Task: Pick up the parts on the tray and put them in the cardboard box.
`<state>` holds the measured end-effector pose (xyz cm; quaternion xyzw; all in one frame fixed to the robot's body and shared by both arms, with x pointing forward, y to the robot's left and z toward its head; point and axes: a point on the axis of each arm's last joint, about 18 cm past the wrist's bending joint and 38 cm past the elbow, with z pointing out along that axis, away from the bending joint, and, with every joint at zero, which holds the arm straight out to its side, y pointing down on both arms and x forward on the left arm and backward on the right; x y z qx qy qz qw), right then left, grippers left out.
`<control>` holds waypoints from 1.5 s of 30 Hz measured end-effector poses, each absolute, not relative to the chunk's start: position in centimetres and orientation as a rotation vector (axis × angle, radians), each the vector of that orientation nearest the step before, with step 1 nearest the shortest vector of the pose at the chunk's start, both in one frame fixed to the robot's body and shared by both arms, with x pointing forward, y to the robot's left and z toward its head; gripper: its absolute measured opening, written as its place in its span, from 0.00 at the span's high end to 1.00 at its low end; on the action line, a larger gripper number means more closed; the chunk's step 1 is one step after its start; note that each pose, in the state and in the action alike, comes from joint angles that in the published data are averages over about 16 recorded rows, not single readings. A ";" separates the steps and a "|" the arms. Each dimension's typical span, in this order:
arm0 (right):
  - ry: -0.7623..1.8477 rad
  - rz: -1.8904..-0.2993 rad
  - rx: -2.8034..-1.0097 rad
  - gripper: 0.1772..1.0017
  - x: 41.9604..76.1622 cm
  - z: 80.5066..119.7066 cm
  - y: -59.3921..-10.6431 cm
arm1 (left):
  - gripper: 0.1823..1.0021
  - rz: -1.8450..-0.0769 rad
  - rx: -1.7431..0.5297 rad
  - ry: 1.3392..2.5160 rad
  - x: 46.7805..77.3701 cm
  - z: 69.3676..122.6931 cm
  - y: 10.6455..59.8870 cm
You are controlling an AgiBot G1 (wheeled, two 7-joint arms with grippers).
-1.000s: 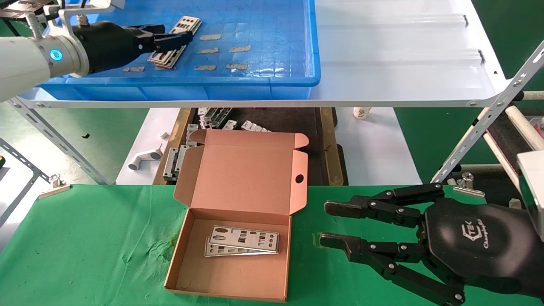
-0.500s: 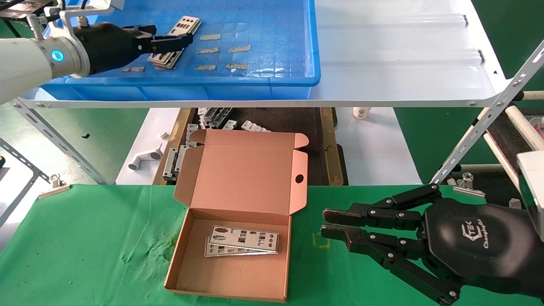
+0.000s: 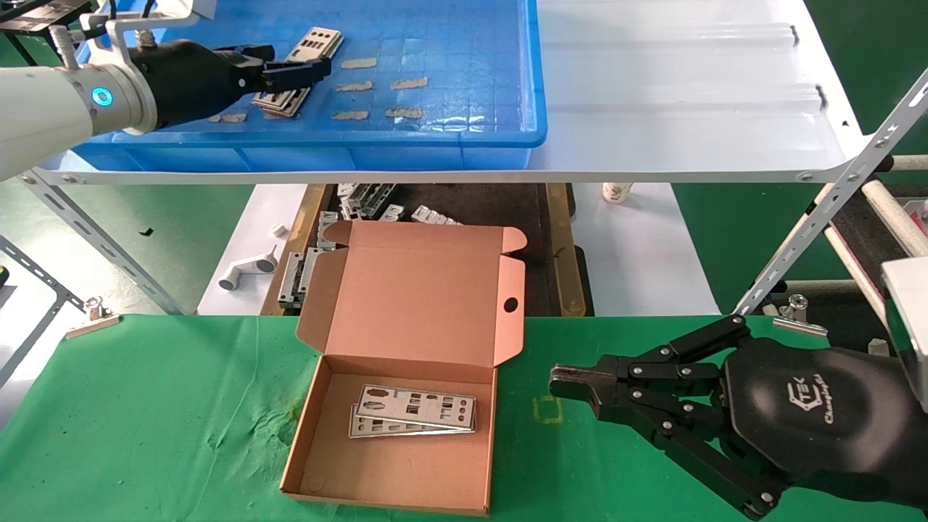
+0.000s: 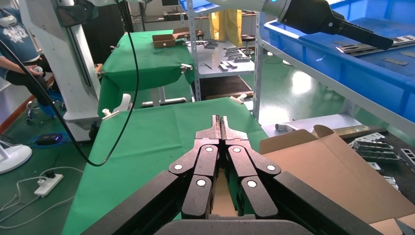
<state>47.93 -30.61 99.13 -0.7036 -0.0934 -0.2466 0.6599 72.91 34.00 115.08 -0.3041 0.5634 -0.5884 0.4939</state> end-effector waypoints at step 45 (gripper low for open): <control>-0.211 -0.558 -1.592 0.98 47.9 99.1 -30.6 | 0.67 -1.444 -0.299 1.485 66.8 119.0 33.1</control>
